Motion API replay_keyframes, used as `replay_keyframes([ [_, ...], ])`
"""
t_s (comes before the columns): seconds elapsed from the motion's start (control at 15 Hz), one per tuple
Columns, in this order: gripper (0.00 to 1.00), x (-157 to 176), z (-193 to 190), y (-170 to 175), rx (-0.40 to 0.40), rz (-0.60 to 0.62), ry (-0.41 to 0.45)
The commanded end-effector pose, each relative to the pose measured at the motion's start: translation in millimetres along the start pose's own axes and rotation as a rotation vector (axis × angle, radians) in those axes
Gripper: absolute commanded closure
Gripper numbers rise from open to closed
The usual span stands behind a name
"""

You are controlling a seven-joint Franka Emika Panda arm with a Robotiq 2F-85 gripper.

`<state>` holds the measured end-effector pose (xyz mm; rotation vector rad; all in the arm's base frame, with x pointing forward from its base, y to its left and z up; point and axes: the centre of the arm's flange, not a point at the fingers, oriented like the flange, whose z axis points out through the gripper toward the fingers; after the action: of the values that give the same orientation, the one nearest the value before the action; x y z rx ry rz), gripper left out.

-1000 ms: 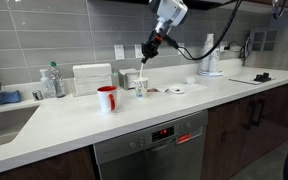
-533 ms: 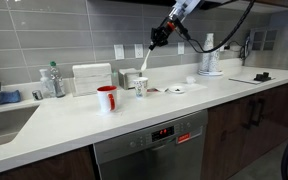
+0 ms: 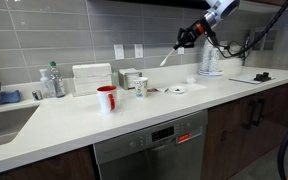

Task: Remove the spoon from the styrofoam cup and place it on the table near the styrofoam lid

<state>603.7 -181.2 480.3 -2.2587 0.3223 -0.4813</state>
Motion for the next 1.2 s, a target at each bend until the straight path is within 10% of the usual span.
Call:
replay_keyframes([
  [0.0, 0.99, -35.1, -13.5, 60.7, 0.045, 0.168, 0.111],
  [0.53, 0.99, -82.8, -10.0, 185.8, 0.092, 0.55, 0.389],
  [1.13, 0.99, -91.3, 17.6, 239.1, 0.132, 0.809, 0.706],
])
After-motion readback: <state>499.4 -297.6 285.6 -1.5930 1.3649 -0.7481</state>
